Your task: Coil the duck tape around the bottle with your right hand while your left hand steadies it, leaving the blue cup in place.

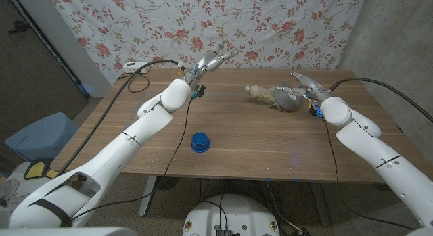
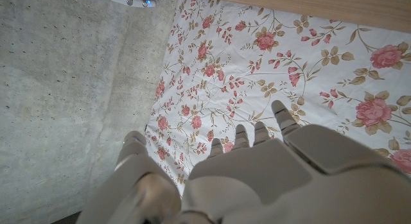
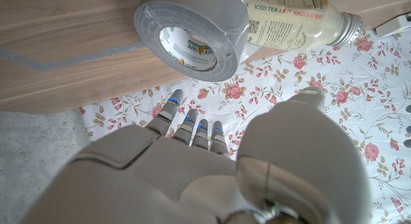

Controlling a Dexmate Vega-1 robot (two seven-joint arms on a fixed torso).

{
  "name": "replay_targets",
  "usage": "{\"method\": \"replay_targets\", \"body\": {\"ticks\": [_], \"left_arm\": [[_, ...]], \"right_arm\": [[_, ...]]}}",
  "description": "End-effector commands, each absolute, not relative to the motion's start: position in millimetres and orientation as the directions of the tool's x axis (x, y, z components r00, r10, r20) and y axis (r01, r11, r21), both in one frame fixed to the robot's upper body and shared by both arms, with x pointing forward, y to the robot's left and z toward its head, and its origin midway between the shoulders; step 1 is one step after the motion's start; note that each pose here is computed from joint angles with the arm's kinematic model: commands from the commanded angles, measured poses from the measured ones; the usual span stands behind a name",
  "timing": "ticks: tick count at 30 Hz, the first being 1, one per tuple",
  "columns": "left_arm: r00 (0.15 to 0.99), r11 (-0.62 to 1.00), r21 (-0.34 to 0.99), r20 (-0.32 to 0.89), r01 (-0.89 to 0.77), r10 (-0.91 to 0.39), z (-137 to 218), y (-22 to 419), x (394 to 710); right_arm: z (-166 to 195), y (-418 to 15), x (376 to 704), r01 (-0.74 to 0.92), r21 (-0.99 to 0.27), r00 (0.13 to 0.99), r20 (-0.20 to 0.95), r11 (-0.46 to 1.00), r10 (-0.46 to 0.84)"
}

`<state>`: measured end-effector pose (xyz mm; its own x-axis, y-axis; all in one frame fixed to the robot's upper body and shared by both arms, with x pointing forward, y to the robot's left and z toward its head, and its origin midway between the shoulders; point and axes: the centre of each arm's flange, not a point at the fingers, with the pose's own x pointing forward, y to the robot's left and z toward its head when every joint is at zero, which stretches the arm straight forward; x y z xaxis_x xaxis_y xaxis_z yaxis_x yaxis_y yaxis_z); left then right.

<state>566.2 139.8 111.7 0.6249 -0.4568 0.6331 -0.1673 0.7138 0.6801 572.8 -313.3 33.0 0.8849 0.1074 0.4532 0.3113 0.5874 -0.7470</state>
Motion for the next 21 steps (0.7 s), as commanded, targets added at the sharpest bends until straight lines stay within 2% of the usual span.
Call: {"method": "replay_targets", "body": {"ticks": [1, 10, 21], "left_arm": [[0.633, 0.724, 0.670, 0.635, -0.166, -0.442, 109, 147, 565], [0.636, 0.733, 0.659, 0.641, -0.168, -0.430, 106, 154, 564], [0.626, 0.737, 0.650, 0.656, -0.185, -0.422, 101, 168, 563]], "right_arm": [[39, -317, 561, 0.314, -0.631, 0.806, 0.572, 0.709, 0.151], [46, -319, 556, 0.251, -0.539, 0.757, 0.627, 0.804, 0.184], [47, -320, 562, 0.100, -0.436, 0.721, 0.651, 0.895, 0.236]]}}
